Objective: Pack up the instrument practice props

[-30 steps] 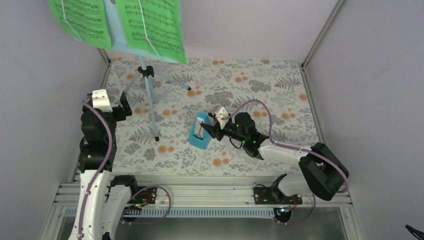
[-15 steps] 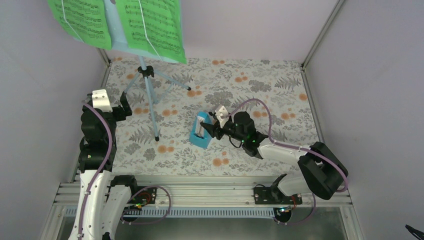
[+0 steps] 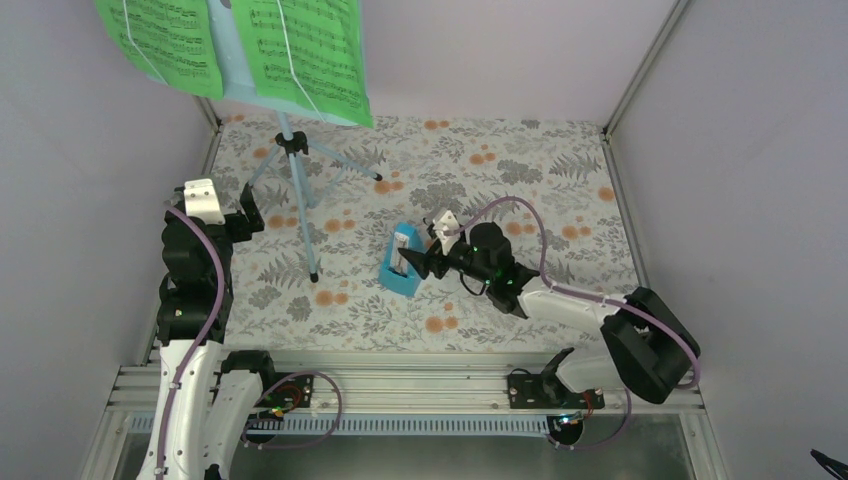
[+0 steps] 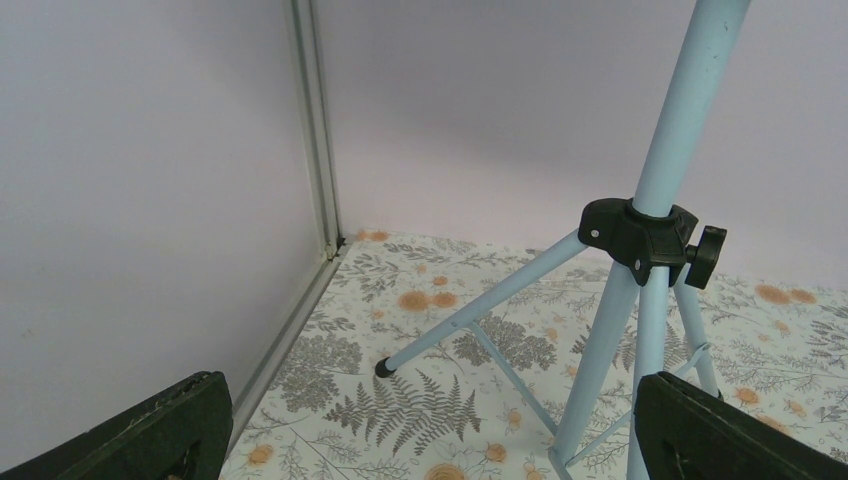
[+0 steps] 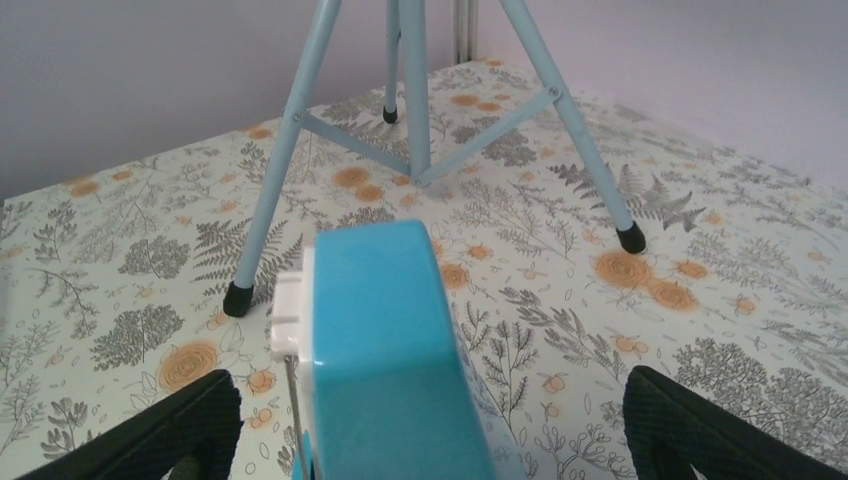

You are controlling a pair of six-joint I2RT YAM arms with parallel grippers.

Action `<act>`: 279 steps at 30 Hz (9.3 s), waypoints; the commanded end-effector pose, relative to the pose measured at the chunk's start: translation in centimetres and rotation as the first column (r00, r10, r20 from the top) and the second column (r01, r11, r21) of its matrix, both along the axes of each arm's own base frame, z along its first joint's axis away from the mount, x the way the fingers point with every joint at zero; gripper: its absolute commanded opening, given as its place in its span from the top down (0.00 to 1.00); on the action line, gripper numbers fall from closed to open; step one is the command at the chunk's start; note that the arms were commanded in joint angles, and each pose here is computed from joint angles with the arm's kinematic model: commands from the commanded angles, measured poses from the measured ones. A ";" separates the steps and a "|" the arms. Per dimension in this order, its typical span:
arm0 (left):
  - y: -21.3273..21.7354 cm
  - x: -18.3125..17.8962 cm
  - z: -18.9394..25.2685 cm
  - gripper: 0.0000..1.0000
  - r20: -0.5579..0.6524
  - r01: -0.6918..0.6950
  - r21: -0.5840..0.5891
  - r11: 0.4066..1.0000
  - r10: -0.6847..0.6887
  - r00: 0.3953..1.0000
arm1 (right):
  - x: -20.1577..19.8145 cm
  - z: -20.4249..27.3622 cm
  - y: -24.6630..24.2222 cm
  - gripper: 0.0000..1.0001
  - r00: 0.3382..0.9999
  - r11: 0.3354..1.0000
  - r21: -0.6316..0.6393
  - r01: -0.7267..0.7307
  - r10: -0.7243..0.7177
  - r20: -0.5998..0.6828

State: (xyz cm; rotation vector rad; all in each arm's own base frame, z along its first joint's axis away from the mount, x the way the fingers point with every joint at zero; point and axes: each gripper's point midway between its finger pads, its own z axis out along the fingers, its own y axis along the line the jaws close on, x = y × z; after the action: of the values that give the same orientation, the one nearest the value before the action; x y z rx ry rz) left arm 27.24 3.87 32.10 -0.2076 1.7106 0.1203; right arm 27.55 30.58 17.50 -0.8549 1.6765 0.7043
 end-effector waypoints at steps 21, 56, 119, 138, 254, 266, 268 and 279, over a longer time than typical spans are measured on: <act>0.1 -0.1 0.1 0.00 0.010 -0.003 0.001 1.000 0.003 1.000 | 0.1 -0.8 -2.1 0.06 0.993 0.994 -0.015 0.109 -0.109 -0.040; -0.2 0.1 0.1 0.00 0.011 0.012 -0.002 1.000 -0.012 1.000 | 2.3 0.2 -0.4 0.07 0.988 0.989 0.001 0.149 -0.149 -0.047; -9.8 10.2 -10.1 0.29 0.014 0.525 -0.198 0.828 -0.533 0.846 | 1.6 2.4 3.6 0.10 0.969 0.975 -0.044 -0.219 0.212 -0.126; -12.3 10.5 -12.1 0.97 0.020 0.663 -0.166 0.730 -0.669 0.743 | 1.5 3.2 1.0 0.56 0.993 0.996 -0.051 -0.079 0.074 -0.091; -6.9 41.4 -27.0 0.25 -0.270 0.204 -0.768 0.608 -0.595 0.757 | 0.0 4.3 -11.3 0.10 0.905 0.918 0.056 0.393 -0.375 -0.202; -9.4 43.2 -28.5 0.30 -0.159 0.231 -0.839 0.493 -0.627 0.763 | -0.1 4.3 -11.3 0.10 0.901 0.917 0.056 0.396 -0.376 -0.216; -9.9 43.5 -28.3 0.31 -0.145 0.239 -0.842 0.484 -0.630 0.763 | -0.1 4.2 -11.4 0.10 0.900 0.916 0.054 0.397 -0.378 -0.218; -11.6 43.0 -28.6 0.40 -0.146 0.268 -0.836 0.478 -0.665 0.733 | -0.3 3.6 -11.5 0.10 0.897 0.915 0.047 0.400 -0.380 -0.227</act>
State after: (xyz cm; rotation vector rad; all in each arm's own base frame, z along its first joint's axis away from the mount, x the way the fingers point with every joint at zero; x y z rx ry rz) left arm 71.06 -6.30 5.22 -0.3489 2.0887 -1.1116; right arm 27.45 19.40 21.72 -0.3764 1.9053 0.5984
